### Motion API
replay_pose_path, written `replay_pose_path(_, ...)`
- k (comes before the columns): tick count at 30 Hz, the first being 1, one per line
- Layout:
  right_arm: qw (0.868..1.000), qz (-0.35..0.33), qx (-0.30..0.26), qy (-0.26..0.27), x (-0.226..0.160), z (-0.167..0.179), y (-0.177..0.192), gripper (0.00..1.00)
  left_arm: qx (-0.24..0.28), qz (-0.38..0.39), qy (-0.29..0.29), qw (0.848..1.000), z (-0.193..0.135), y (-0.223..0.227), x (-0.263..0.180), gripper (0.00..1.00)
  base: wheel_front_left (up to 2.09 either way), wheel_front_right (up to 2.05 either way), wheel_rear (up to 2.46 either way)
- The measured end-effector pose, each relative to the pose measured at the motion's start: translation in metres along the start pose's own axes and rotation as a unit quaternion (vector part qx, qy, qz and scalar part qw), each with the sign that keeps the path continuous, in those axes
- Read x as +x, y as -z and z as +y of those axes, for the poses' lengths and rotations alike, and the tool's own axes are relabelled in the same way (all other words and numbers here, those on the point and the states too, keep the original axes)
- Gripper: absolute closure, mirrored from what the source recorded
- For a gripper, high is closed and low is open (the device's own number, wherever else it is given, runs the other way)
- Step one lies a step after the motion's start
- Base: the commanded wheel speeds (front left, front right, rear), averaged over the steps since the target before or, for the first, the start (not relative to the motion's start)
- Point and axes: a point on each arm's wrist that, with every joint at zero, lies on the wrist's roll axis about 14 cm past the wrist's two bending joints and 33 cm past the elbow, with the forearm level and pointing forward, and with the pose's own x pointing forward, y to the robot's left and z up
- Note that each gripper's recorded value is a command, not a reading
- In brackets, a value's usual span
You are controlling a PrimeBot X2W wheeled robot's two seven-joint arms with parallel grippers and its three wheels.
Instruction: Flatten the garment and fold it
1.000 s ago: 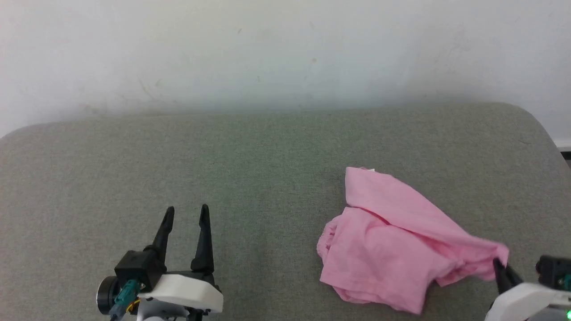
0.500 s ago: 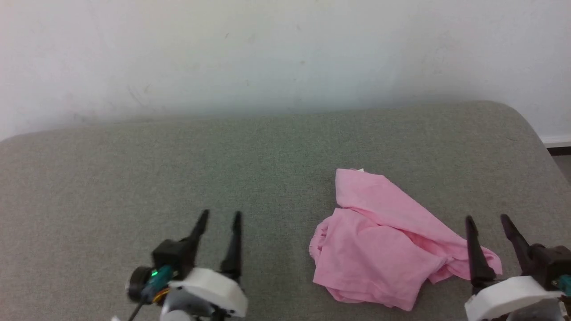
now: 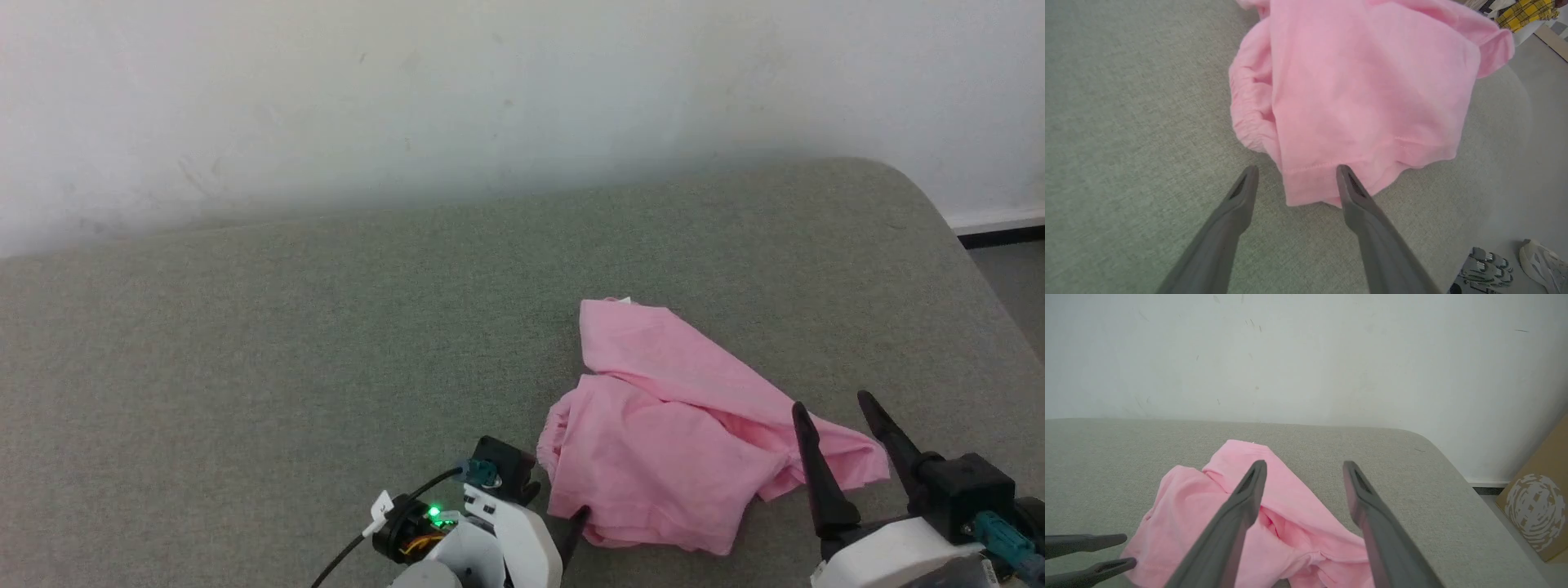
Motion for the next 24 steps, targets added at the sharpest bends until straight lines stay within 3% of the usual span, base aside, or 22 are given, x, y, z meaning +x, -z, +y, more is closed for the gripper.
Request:
replay_pose_path(2, 1.0, 0.004, 0.002, 0.002, -0.001, -0.001, 0.002, 0.0, 0.0, 0.026, 0.009, 1.0, -0.004, 0.009, 0.004, 0.0, 0.0, 0.0, 0.0)
replay_pose_path(3, 1.0, 0.006, 0.003, 0.004, -0.001, -0.002, 0.003, 0.0, 0.0, 0.032, 0.014, 0.999, -0.006, 0.01, 0.006, 0.35, 0.0, 0.0, 0.0)
replay_pose_path(4, 1.0, 0.008, 0.005, 0.005, -0.001, -0.002, 0.004, 0.0, -0.001, 0.034, 0.019, 0.999, -0.008, 0.011, 0.008, 1.0, 0.0, 0.0, 0.0)
replay_pose_path(9, 1.0, 0.01, 0.006, 0.01, -0.002, -0.006, 0.005, 0.0, -0.002, 0.02, 0.031, 0.999, -0.012, 0.002, 0.009, 1.0, 0.0, 0.0, 0.0)
replay_pose_path(14, 1.0, 0.011, 0.004, 0.025, -0.005, -0.017, 0.005, 0.0, 0.012, -0.04, -0.005, 0.999, 0.012, -0.031, -0.006, 1.0, 0.0, 0.0, 0.0)
replay_pose_path(19, 1.0, 0.002, 0.004, 0.017, -0.004, -0.013, 0.0, 0.0, 0.017, -0.098, -0.122, 0.988, 0.078, -0.058, -0.052, 1.0, 0.0, 0.0, 0.0)
replay_pose_path(24, 1.0, -0.002, 0.009, -0.001, -0.001, -0.003, -0.002, 0.0, -0.041, -0.065, -0.258, 0.963, 0.144, -0.019, -0.117, 1.0, 0.0, 0.0, 0.0)
